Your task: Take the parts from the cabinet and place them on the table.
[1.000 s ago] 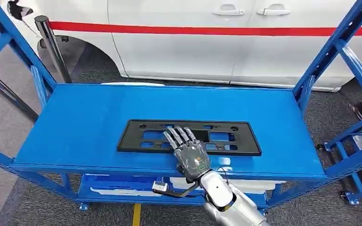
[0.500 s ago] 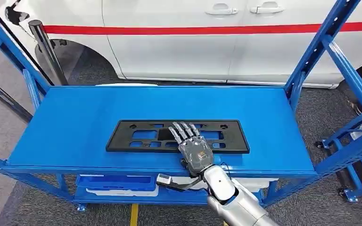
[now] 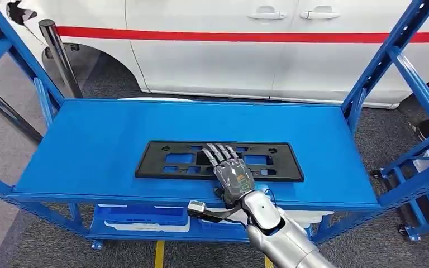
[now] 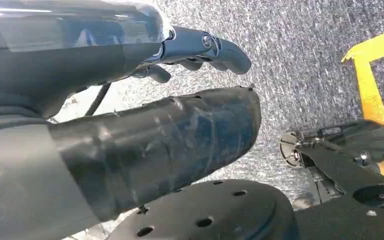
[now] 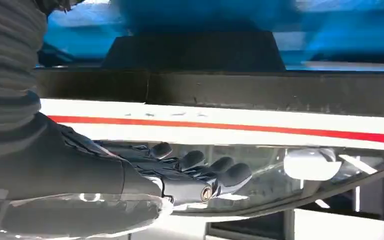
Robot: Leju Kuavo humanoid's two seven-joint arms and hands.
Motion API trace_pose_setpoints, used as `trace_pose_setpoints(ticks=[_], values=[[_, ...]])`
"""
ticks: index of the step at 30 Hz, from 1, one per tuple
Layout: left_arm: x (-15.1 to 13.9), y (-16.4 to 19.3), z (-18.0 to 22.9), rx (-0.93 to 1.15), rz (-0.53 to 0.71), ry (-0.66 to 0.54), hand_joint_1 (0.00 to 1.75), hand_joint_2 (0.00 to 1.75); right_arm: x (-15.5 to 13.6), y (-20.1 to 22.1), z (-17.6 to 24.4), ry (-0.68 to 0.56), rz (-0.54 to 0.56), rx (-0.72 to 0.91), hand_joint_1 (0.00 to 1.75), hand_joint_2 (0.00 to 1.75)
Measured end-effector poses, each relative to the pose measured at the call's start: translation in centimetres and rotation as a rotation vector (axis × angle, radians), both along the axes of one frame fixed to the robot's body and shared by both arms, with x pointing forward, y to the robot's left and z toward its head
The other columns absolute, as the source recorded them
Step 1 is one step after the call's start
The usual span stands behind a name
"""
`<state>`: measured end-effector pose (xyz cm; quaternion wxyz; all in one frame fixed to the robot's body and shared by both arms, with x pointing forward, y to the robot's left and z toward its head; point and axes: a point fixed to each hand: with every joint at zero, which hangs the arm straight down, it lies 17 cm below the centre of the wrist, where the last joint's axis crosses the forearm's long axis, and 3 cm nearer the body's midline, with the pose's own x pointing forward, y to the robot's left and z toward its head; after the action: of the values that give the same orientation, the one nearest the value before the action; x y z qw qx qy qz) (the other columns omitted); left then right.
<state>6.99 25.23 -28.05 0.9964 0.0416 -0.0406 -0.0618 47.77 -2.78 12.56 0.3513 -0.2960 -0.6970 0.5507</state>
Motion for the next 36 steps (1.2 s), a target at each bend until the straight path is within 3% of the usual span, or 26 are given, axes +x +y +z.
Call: trace_pose_setpoints(ticks=[8, 9, 10, 12, 14, 18, 22, 34, 35, 36], values=[[0.0, 0.0, 0.0, 0.0, 0.003, 0.0, 0.0, 0.0, 0.3, 0.3, 0.2, 0.012, 0.006, 0.002, 0.03, 1.75], [0.0, 0.0, 0.0, 0.0, 0.004, 0.0, 0.0, 0.0, 0.2, 0.3, 0.0, 0.021, 0.009, 0.006, 0.31, 1.75], [-0.1, 0.0, 0.0, 0.0, 0.005, 0.001, 0.0, 0.0, 0.2, 0.3, -0.1, 0.029, 0.011, 0.007, 1.34, 1.75], [-0.2, 0.0, 0.0, -0.002, 0.005, 0.004, 0.0, 0.0, 0.2, 0.3, -0.6, 0.046, 0.013, 0.006, 1.5, 1.75], [-0.2, 0.0, 0.0, -0.002, 0.005, 0.003, 0.0, 0.0, 0.2, 0.3, -0.7, 0.054, 0.015, 0.004, 1.59, 1.75], [0.1, 0.2, 0.0, 0.001, 0.006, -0.001, 0.0, 0.0, 0.3, 0.3, -1.0, 0.061, 0.015, -0.003, 1.55, 1.75], [0.1, 0.0, 0.0, -0.005, 0.009, -0.004, 0.0, 0.0, 0.4, 0.1, -1.1, 0.062, 0.013, -0.009, 1.66, 1.75], [0.8, -0.2, 0.1, -0.011, 0.012, -0.04, 0.0, 0.0, 0.7, 0.1, -0.8, 0.055, 0.02, -0.013, 1.66, 1.75], [1.0, -0.2, 0.1, -0.011, 0.011, -0.048, 0.0, 1.75, 0.8, 0.1, -0.7, 0.053, 0.02, -0.013, 1.66, 1.75], [1.2, -0.2, 0.1, -0.01, 0.009, -0.06, 0.0, 1.75, 0.9, 0.2, -0.6, 0.051, 0.021, -0.013, 1.64, 1.75]])
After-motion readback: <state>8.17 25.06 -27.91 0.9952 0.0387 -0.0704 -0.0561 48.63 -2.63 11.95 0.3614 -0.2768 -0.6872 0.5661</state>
